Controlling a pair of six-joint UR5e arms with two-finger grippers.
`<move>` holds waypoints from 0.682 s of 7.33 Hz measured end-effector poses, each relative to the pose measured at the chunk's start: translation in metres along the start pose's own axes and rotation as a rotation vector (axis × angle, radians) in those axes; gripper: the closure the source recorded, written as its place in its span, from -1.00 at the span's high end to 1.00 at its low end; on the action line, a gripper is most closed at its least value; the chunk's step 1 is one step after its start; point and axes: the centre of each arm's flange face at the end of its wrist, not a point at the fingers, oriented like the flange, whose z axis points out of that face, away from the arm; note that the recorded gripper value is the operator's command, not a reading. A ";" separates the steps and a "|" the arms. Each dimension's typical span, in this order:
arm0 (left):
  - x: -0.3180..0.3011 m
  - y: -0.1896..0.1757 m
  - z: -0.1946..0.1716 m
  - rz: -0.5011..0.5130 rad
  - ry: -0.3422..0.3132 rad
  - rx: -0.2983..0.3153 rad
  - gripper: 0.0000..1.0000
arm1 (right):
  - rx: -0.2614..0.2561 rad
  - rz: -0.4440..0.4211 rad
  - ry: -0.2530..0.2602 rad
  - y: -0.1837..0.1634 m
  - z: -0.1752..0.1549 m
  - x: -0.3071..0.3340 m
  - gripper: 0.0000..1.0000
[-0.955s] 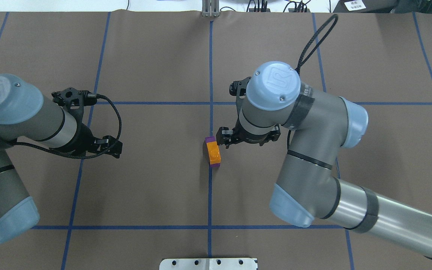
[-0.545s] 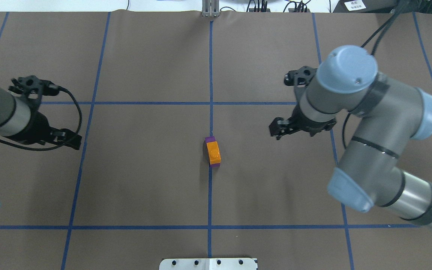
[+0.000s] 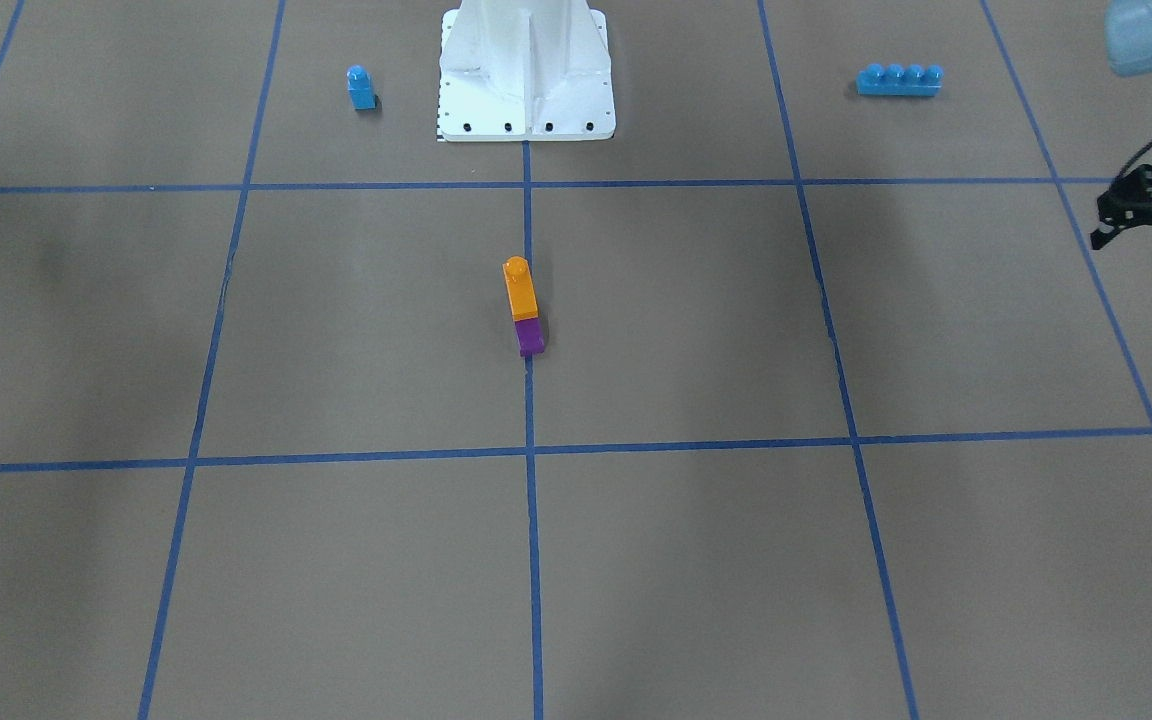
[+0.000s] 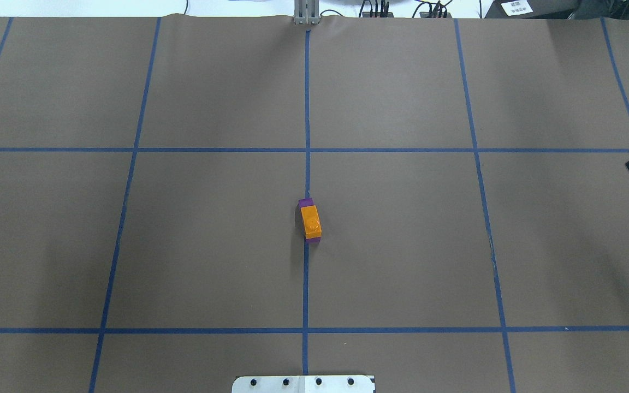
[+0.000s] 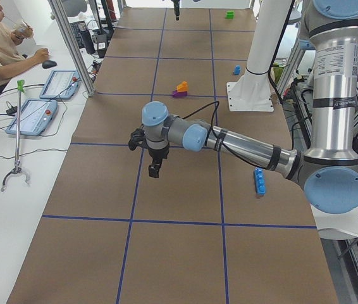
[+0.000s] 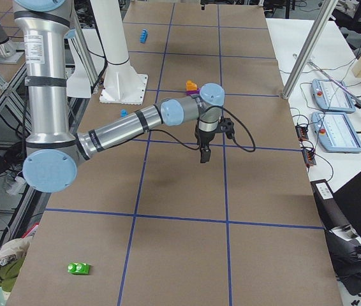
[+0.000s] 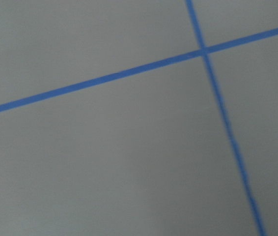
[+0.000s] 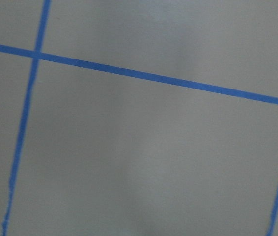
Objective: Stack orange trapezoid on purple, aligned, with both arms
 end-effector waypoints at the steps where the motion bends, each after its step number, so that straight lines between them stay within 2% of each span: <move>1: -0.041 0.011 0.004 -0.002 -0.006 -0.012 0.98 | 0.002 0.032 0.006 0.025 -0.004 0.054 1.00; 3: -0.076 0.025 0.005 -0.040 0.005 -0.035 0.98 | -0.017 0.049 0.011 0.054 0.004 0.115 1.00; 5: -0.085 0.031 0.002 -0.078 0.040 -0.039 0.98 | -0.032 0.055 0.002 0.061 0.013 0.133 1.00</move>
